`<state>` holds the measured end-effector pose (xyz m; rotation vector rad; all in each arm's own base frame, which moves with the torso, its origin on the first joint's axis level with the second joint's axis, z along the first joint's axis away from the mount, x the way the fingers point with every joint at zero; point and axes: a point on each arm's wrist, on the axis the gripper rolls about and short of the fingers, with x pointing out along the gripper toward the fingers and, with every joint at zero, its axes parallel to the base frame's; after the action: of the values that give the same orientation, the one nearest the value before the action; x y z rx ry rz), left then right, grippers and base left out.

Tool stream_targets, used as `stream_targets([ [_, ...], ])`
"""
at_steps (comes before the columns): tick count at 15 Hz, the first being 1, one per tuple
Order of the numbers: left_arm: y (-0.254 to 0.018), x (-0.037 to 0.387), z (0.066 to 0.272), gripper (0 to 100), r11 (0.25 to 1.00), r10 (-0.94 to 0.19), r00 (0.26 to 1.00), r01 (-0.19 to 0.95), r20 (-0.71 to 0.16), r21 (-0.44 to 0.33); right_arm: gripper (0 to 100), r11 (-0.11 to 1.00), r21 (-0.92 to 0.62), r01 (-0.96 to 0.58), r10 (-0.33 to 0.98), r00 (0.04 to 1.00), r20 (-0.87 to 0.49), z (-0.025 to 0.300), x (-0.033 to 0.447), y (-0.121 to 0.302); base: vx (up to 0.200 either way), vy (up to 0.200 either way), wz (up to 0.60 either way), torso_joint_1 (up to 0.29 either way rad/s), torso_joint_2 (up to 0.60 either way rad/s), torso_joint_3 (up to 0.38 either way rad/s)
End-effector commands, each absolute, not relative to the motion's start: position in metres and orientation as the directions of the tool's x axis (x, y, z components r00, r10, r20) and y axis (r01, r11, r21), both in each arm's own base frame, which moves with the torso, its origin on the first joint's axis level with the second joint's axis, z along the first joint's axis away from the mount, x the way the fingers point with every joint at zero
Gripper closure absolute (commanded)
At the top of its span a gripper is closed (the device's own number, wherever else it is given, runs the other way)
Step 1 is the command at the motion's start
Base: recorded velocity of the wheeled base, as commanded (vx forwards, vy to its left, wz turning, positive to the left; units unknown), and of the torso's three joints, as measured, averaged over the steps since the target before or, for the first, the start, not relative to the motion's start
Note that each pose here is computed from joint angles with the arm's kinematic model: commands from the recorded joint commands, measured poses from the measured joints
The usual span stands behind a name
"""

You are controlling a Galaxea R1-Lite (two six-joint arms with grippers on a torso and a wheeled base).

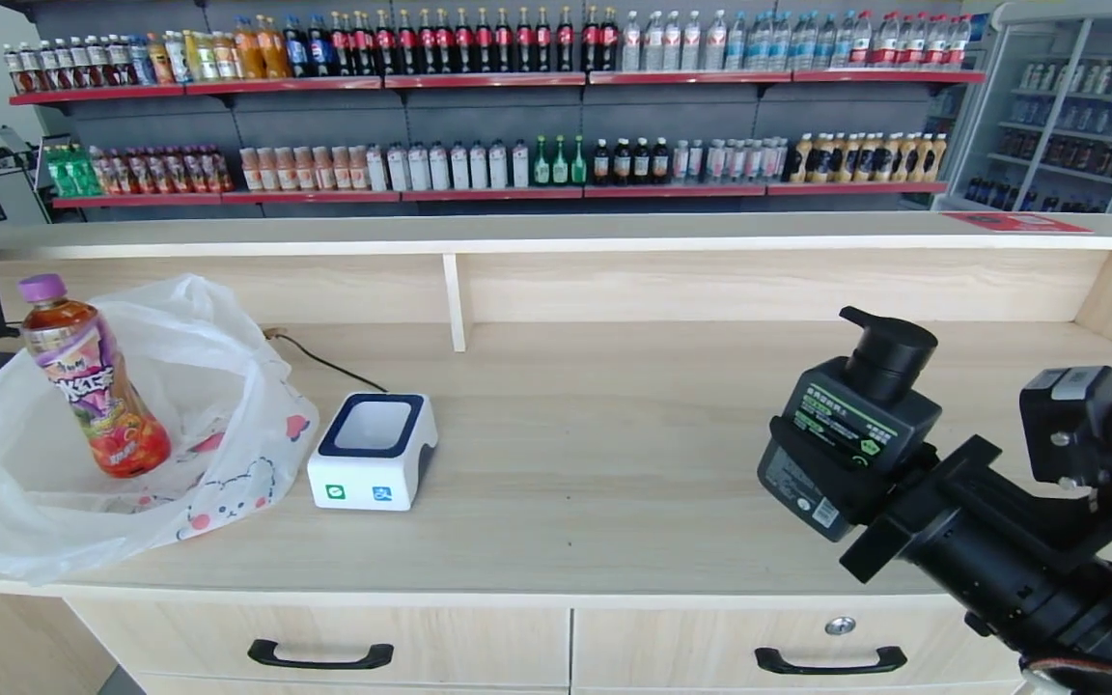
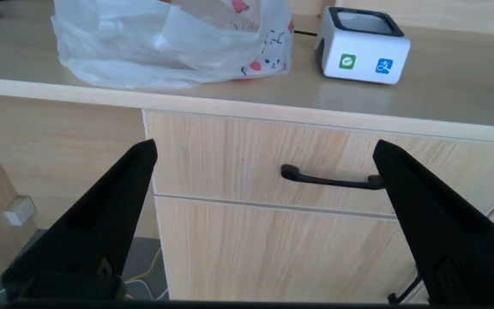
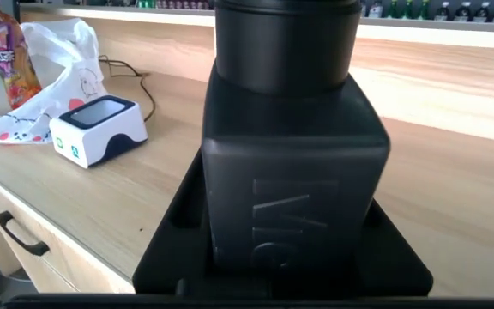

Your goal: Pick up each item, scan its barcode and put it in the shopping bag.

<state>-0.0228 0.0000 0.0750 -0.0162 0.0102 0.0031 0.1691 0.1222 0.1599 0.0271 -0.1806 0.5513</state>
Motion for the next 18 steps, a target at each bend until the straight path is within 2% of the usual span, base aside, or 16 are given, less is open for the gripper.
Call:
stream_targets([
  [1,0.0000,-0.0228,0.0750,0,1.000,0.003,1.000,-0.003,-0.009,-0.017,100,0.853,-0.023,-0.521,0.517,0.838,0.173,0.1589,0.1710,0.1230,0.000,0.200,0.00,0.012,0.00,0.002],
  [18,0.0000,-0.0228,0.0750,0,1.000,0.003,1.000,-0.003,-0.009,-0.020,100,0.854,-0.022,-0.520,0.515,0.838,0.181,0.1602,0.1780,0.1277,0.000,0.200,0.00,0.003,0.00,0.003],
])
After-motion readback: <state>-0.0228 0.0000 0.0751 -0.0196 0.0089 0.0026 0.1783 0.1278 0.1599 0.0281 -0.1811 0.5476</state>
